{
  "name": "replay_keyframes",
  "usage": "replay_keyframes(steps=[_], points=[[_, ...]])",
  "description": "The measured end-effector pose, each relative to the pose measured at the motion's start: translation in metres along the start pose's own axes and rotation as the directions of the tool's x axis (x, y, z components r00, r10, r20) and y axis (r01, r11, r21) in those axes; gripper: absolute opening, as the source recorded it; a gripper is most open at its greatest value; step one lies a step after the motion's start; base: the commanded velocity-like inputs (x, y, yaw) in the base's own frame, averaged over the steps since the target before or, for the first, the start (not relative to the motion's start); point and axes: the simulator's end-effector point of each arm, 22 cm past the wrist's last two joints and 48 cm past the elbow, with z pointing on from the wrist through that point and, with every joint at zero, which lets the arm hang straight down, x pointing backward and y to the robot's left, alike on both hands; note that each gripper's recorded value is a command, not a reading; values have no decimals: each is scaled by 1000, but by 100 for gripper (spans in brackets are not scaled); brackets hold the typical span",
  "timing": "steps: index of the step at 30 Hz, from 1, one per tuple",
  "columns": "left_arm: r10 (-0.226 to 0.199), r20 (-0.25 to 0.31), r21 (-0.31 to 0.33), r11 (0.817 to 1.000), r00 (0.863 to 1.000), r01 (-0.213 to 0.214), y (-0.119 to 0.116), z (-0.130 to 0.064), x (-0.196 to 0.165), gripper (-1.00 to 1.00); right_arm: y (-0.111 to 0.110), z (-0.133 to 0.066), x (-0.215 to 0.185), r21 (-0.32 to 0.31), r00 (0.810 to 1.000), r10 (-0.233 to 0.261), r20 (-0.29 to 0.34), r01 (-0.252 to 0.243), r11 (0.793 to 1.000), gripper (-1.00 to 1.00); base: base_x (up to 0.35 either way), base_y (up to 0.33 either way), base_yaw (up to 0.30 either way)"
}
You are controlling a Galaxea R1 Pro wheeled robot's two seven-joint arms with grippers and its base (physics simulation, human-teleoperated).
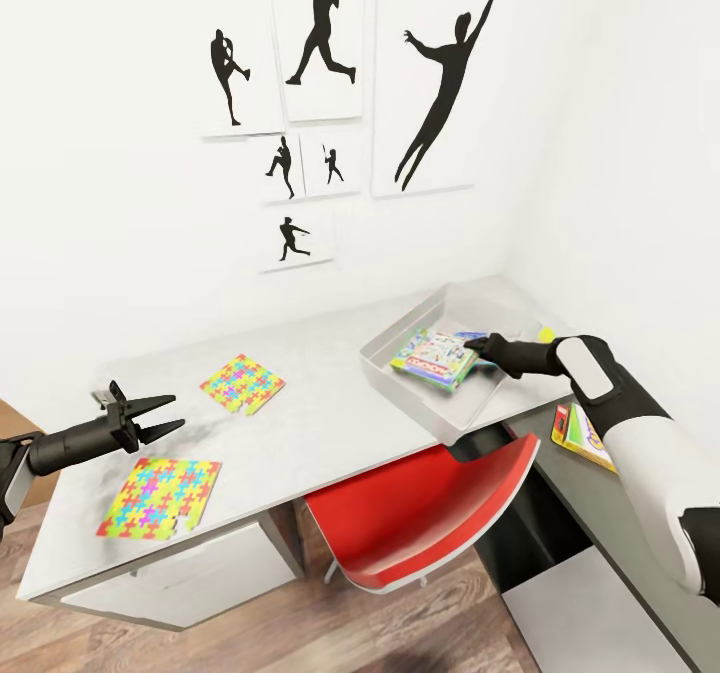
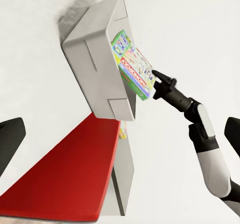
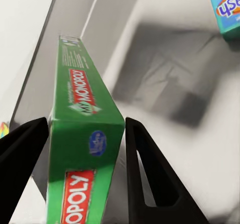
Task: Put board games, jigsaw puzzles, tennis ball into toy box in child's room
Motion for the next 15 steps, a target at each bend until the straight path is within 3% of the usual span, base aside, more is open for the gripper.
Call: replay_keyframes(steps=[15], points=[[0,1,0,1000,1000,0,0,0,0,100,9,6,10,-9,1000,-1,-25,1,1000,-100,0,0,0]])
